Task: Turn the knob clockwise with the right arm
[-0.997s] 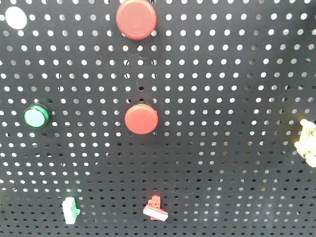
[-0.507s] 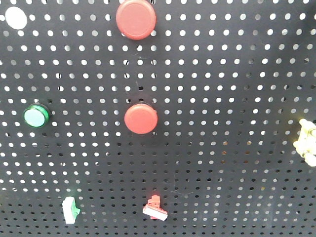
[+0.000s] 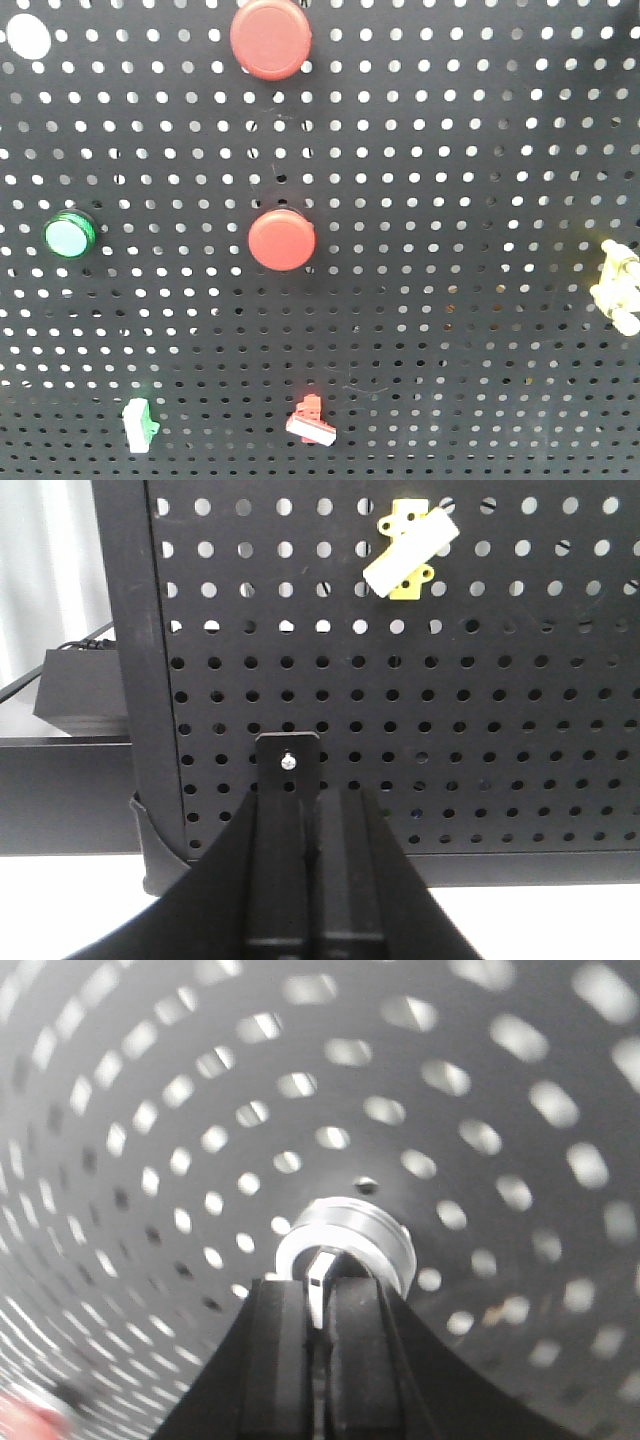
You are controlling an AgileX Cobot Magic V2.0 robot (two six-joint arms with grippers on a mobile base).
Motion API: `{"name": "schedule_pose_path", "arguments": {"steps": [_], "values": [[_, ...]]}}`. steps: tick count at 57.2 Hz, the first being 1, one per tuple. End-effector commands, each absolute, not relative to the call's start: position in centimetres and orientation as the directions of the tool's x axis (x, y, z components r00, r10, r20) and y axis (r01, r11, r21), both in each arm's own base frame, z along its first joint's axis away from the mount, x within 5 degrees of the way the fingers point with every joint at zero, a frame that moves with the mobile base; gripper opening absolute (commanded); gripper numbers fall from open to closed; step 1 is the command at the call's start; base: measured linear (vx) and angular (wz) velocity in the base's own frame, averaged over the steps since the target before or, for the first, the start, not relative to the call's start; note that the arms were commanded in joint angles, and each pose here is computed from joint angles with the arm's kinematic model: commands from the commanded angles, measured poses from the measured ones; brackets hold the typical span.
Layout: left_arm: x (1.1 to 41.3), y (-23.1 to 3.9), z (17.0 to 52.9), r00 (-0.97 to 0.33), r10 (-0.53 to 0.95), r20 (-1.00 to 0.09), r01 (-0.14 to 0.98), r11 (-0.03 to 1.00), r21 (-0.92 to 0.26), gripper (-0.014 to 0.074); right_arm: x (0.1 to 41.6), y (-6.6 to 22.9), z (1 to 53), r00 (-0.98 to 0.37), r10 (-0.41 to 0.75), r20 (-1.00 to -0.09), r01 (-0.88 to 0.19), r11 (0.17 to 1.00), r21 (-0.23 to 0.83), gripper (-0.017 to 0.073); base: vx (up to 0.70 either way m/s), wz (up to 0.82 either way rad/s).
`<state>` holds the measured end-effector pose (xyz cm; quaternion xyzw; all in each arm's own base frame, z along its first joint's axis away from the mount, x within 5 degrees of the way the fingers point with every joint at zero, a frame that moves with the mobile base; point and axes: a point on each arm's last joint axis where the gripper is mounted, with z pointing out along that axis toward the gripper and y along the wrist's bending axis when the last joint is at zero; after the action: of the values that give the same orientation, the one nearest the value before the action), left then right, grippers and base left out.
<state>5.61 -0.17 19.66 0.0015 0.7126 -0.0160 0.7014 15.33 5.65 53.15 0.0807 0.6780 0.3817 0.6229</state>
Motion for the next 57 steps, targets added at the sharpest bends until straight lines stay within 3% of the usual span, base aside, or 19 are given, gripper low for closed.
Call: {"name": "schedule_pose_path", "arguments": {"steps": [1,10,32,42,57], "values": [[5.6,-0.1,20.1,0.068,-0.031,-0.997,0.027,0.999,-0.029,-0.0006,16.1,6.0,55.3,-0.187,0.796,-0.575,-0.452,0.451,0.770,-0.0009,0.00,-0.01],[5.6,-0.1,20.1,0.068,-0.031,-0.997,0.027,0.999,-0.029,-0.0006,16.1,5.9,55.4,-0.206,0.831,-0.517,-0.444,0.391,0.806,-0.0009,0.00,-0.02],[5.6,-0.1,20.1,0.068,-0.031,-0.997,0.027,0.999,-0.029,-0.0006,15.1,5.9,55.4,-0.240,0.819,-0.522,-0.439,0.388,0.811,-0.0009,0.00,0.00],[5.6,-0.1,20.1,0.068,-0.031,-0.997,0.027,0.999,-0.029,-0.0006,12.6,5.3,55.4,-0.218,0.766,-0.605,-0.447,0.473,0.759,-0.0009,0.00,0.00],[5.6,-0.1,20.1,0.068,-0.031,-0.997,0.027,0.999,-0.029,-0.0006,6.7,2.9,56.0,-0.030,0.647,-0.762,-0.449,0.673,0.588,-0.0009,0.00,0.00]]}}
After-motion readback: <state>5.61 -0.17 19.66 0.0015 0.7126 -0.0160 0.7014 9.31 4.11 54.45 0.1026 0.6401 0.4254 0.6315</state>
